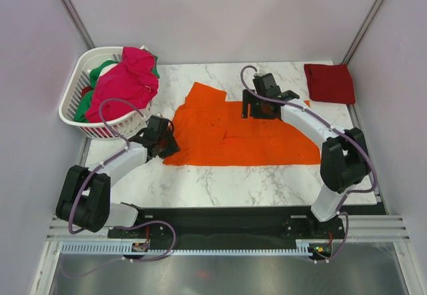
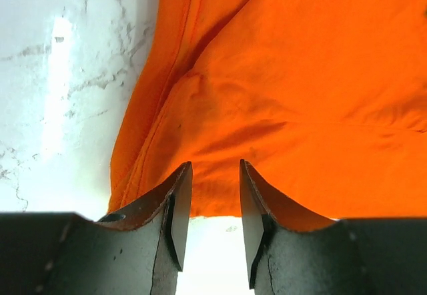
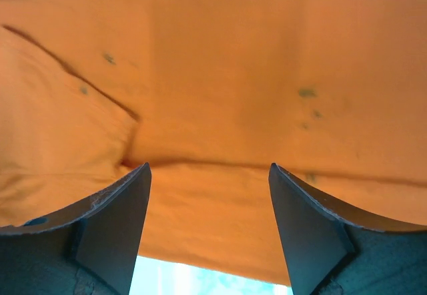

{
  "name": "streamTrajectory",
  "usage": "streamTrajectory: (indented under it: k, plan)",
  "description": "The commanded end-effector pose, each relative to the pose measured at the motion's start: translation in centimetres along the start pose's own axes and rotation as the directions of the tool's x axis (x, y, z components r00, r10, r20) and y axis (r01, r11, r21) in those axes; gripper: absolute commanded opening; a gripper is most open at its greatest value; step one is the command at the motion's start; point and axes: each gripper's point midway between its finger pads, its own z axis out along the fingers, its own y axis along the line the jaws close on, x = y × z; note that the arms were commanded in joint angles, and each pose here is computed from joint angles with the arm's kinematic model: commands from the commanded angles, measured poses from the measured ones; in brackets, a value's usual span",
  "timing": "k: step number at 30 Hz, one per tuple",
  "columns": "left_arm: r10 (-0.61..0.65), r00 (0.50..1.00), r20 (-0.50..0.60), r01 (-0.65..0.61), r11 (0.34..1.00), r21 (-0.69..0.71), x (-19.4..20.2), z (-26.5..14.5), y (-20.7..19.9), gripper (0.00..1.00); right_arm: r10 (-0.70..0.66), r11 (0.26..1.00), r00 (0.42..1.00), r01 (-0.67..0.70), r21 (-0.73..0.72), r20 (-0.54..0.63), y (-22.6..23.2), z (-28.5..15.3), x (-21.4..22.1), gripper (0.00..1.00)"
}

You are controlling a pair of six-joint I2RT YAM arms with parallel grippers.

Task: Fold and stack the t-shirts
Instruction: Fold the tshirt

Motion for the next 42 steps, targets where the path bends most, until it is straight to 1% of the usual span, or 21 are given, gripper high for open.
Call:
streamTrajectory:
  k: [1,2,4,5,6,8,15,19,20,25,31,34,36,37,38,39,40,41,42]
  plan:
    - [0.031,0.997,0.064,-0.031,1.000,0.000,-2.9,-0.4,-1.5,0.42,0.066,0.998,0.998,-0.066,-0.022,-0.006,-1.3,-0.2,2.3,0.79]
    - [0.032,0.997,0.065,-0.032,0.999,-0.002,-3.1,-0.4,-1.6,0.42,0.091,0.996,0.994,-0.092,-0.018,-0.061,-2.6,0.4,4.7,0.79]
    - [0.037,0.997,0.071,-0.036,0.999,-0.010,-3.7,0.0,-1.9,0.41,0.153,0.986,0.982,-0.160,-0.053,-0.106,-3.3,0.6,6.6,0.78]
    - [0.046,0.998,0.053,-0.044,0.999,-0.026,-3.5,0.6,-1.6,0.41,0.205,0.976,0.969,-0.214,-0.051,-0.136,-5.0,1.3,8.1,0.78]
    - [0.050,0.998,0.042,-0.048,0.998,-0.033,-3.5,1.0,-1.7,0.41,0.230,0.962,0.957,-0.251,-0.107,-0.179,-4.6,1.3,9.0,0.77]
    - [0.052,0.999,0.016,-0.051,0.998,-0.042,-3.0,1.5,-1.5,0.40,0.291,0.944,0.933,-0.316,-0.098,-0.211,-6.4,1.9,10.6,0.76]
    - [0.021,0.998,-0.066,-0.027,0.994,-0.103,0.4,2.5,0.9,0.38,0.324,0.942,0.912,-0.337,-0.006,-0.252,-9.7,1.6,13.7,0.76]
    - [-0.017,0.994,-0.105,0.004,0.992,-0.126,2.5,1.9,2.3,0.38,0.348,0.935,0.894,-0.354,0.029,-0.282,-10.9,0.5,16.2,0.78]
    - [-0.029,0.993,-0.119,0.013,0.990,-0.139,3.3,1.7,2.9,0.38,0.361,0.930,0.884,-0.363,0.050,-0.297,-11.4,0.2,17.5,0.78]
    - [-0.070,0.985,-0.160,0.046,0.988,-0.150,5.2,0.1,3.9,0.39,0.386,0.921,0.874,-0.384,0.067,-0.297,-11.9,-2.2,19.9,0.81]
    - [-0.119,0.964,-0.238,0.093,0.989,-0.118,8.8,-2.0,4.2,0.39,0.385,0.922,0.883,-0.379,0.073,-0.269,-12.0,-4.7,20.1,0.84]
    - [-0.100,0.965,-0.244,0.090,0.995,-0.053,8.6,-3.9,2.9,0.41,0.380,0.925,0.896,-0.377,0.059,-0.230,-11.7,-5.7,18.3,0.85]
    - [-0.080,0.978,-0.194,0.080,0.997,-0.003,6.6,-5.4,1.3,0.43,0.385,0.921,0.898,-0.390,0.021,-0.214,-10.8,-6.3,16.7,0.87]
    - [-0.052,0.983,-0.174,0.055,0.998,0.015,5.6,-6.0,0.7,0.44,0.381,0.921,0.907,-0.389,-0.008,-0.178,-10.3,-6.7,14.6,0.88]
    - [-0.036,0.992,-0.122,0.043,0.998,0.056,3.3,-7.0,-1.1,0.47,0.373,0.924,0.914,-0.382,-0.025,-0.160,-10.0,-6.9,13.4,0.88]
    - [-0.017,0.995,-0.094,0.022,0.998,0.056,2.0,-7.5,-1.6,0.48,0.357,0.930,0.923,-0.366,-0.043,-0.141,-9.7,-7.2,12.4,0.89]
    - [0.031,0.998,-0.058,-0.027,0.997,0.076,0.6,-7.9,-2.4,0.50,0.339,0.935,0.935,-0.347,-0.071,-0.100,-9.3,-7.8,10.3,0.89]
    - [0.049,0.999,-0.001,-0.049,0.991,0.122,-2.0,-9.1,-4.5,0.58,0.317,0.943,0.944,-0.324,-0.079,-0.085,-9.2,-7.9,9.5,0.90]
    - [0.072,0.997,0.032,-0.074,0.993,0.096,-3.5,-8.8,-5.0,0.62,0.307,0.946,0.948,-0.313,-0.081,-0.083,-9.1,-8.2,9.0,0.90]
